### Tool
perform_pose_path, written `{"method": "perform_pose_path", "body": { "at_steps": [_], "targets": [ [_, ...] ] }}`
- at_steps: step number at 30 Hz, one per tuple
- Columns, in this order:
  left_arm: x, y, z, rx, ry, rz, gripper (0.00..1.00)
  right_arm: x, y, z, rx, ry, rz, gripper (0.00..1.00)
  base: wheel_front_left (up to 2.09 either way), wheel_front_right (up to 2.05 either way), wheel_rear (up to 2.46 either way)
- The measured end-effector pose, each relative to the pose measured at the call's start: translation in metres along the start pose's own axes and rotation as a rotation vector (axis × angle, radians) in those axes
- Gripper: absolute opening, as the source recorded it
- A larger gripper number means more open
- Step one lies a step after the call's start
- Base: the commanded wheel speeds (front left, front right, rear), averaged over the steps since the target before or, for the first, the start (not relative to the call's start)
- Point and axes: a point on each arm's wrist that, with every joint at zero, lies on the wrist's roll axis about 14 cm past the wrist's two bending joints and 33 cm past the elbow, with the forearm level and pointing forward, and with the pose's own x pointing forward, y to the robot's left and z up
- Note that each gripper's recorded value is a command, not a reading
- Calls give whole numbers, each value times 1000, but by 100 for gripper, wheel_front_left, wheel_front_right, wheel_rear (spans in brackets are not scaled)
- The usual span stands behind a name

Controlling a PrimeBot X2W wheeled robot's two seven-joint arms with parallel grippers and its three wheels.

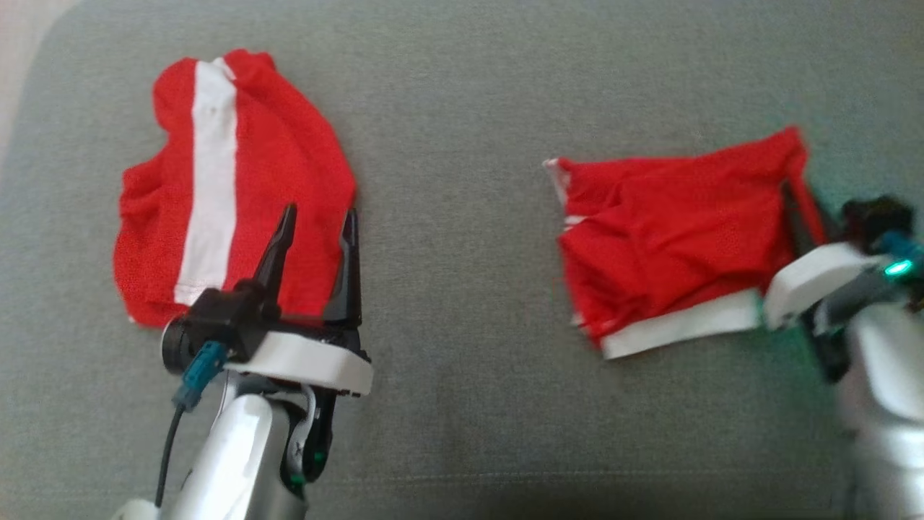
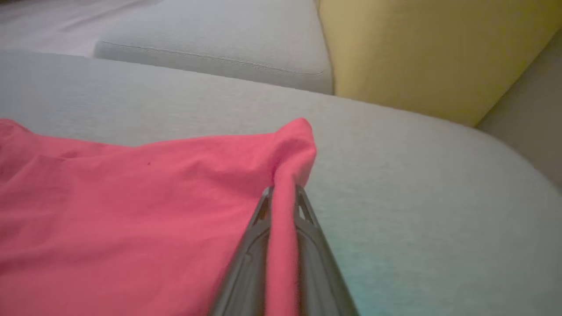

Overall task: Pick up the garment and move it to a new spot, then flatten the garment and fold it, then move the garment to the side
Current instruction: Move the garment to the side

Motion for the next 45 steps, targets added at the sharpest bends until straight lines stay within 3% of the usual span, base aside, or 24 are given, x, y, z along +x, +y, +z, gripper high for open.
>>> {"method": "perform_pose_path", "body": {
  "at_steps": [7,14,34,35,36,37,38,39,45],
  "targets": [
    [19,-17,-8,-19,8,-63,100,4,-94,18,-174,25,-129,0,0,0,0],
    [29,-17,-16,-29,16,-70,100,9,-155,33,-189,28,-257,0,0,0,0],
    [32,-7,-23,-27,31,-45,100,13,-167,45,-173,-28,-323,0,0,0,0],
    [32,-7,-22,-27,29,-46,100,12,-167,44,-168,-26,-324,9,0,0,0],
    [32,-7,-21,-26,26,-46,100,11,-167,45,-157,-29,-327,9,0,0,0],
    [31,-8,-19,-25,23,-47,100,10,-166,45,-145,-33,-327,47,0,0,0],
    [31,-8,-18,-24,19,-48,100,10,-165,46,-138,-33,-324,93,0,0,0],
    [31,-9,-16,-23,15,-49,100,9,-163,48,-131,-41,-320,100,0,0,0],
    [26,-13,-2,-16,-13,-61,100,5,-149,74,-116,-122,-294,100,0,0,0]
  ]
}}
